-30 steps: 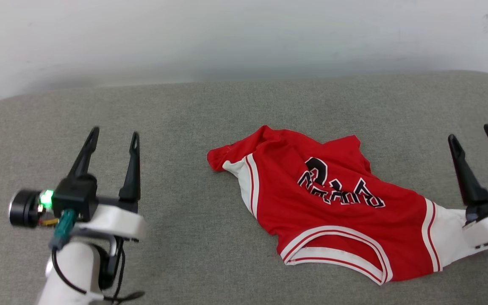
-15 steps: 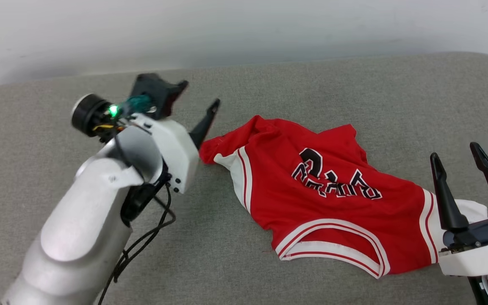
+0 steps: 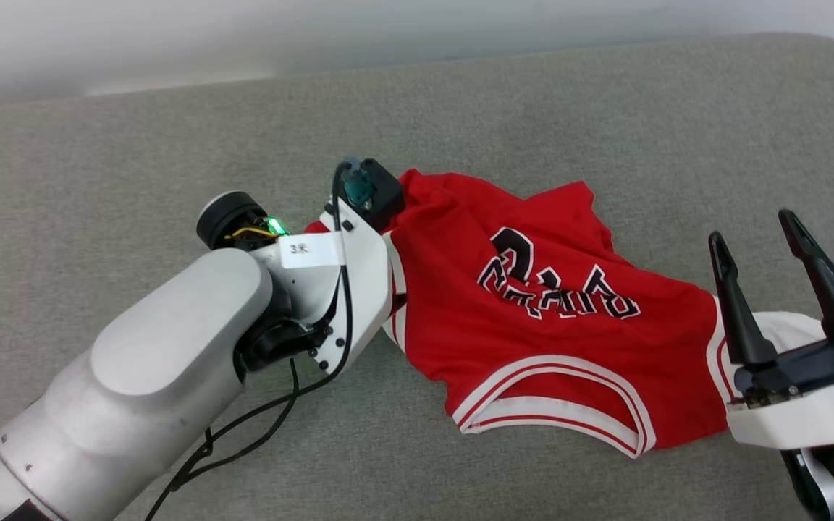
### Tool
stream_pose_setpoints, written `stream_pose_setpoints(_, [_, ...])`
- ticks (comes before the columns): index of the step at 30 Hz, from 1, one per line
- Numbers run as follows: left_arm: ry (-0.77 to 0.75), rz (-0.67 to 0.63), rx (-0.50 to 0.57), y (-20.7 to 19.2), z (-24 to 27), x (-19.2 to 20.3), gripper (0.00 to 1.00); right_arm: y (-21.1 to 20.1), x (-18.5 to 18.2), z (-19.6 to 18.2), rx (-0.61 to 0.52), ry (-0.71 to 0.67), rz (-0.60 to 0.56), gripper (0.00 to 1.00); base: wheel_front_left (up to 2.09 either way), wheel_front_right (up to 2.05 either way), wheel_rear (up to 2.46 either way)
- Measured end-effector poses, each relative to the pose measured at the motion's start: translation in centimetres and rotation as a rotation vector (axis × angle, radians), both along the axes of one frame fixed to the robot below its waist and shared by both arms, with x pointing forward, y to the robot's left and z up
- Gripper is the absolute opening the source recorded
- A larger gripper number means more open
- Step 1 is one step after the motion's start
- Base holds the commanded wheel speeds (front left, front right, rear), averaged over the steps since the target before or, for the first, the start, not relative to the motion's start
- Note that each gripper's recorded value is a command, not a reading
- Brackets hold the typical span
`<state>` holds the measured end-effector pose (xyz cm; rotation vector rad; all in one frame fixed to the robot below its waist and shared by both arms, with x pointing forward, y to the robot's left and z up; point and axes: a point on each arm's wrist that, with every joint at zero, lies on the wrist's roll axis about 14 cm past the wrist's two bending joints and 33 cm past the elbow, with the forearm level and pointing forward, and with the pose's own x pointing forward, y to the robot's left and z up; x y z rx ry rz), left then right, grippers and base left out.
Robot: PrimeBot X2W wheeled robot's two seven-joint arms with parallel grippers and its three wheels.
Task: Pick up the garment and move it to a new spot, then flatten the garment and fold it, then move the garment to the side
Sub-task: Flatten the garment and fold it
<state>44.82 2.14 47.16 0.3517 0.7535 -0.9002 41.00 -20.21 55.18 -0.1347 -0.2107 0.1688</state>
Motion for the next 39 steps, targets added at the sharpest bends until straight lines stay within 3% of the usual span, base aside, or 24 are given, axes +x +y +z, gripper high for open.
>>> stream_pose_setpoints(15, [0.211, -0.127, 0.234, 0.3, -10.2, -1.0, 1.0, -0.6, 1.8, -2.5, -0.013, 0.065, -0.024, 1.0, 0.0, 0.0, 0.0])
stream_pose_setpoints(16, [0.211, -0.132, 0.23, 0.2, -10.3, -1.0, 0.76, -0.7, 1.8, -2.6, -0.015, 0.07, -0.028, 1.0, 0.0, 0.0, 0.0])
stream_pose_setpoints(17, [0.209, -0.129, 0.21, 0.0, -10.3, -0.9, 0.15, -0.8, 1.8, -2.7, -0.016, 0.072, -0.031, 1.0, 0.0, 0.0, 0.0])
stream_pose_setpoints(18, [0.201, -0.13, 0.199, 0.0, -10.2, -0.9, 0.0, -0.9, 1.7, -2.7, -0.017, 0.072, -0.034, 1.0, 0.0, 0.0, 0.0])
stream_pose_setpoints(24, [0.065, -0.134, 0.104, -0.5, -7.4, -0.5, 0.0, -1.2, 1.2, -1.8, -0.022, 0.051, -0.038, 1.0, 0.0, 0.0, 0.0])
stream_pose_setpoints(27, [-0.004, -0.086, 0.071, 1.2, -5.3, 0.2, 0.0, -1.2, 0.4, -1.9, -0.013, 0.057, -0.04, 1.0, 0.0, 0.0, 0.0])
stream_pose_setpoints(33, [-0.077, 0.059, 0.098, 8.2, -1.7, 0.2, 0.0, 0.2, -0.4, -2.0, 0.01, 0.062, -0.006, 1.0, 0.0, 0.0, 0.0])
stream_pose_setpoints(39, [-0.063, 0.229, 0.218, 16.4, -0.4, -1.9, 0.0, 2.7, -0.1, -1.5, 0.023, 0.042, 0.067, 1.0, 0.0, 0.0, 0.0])
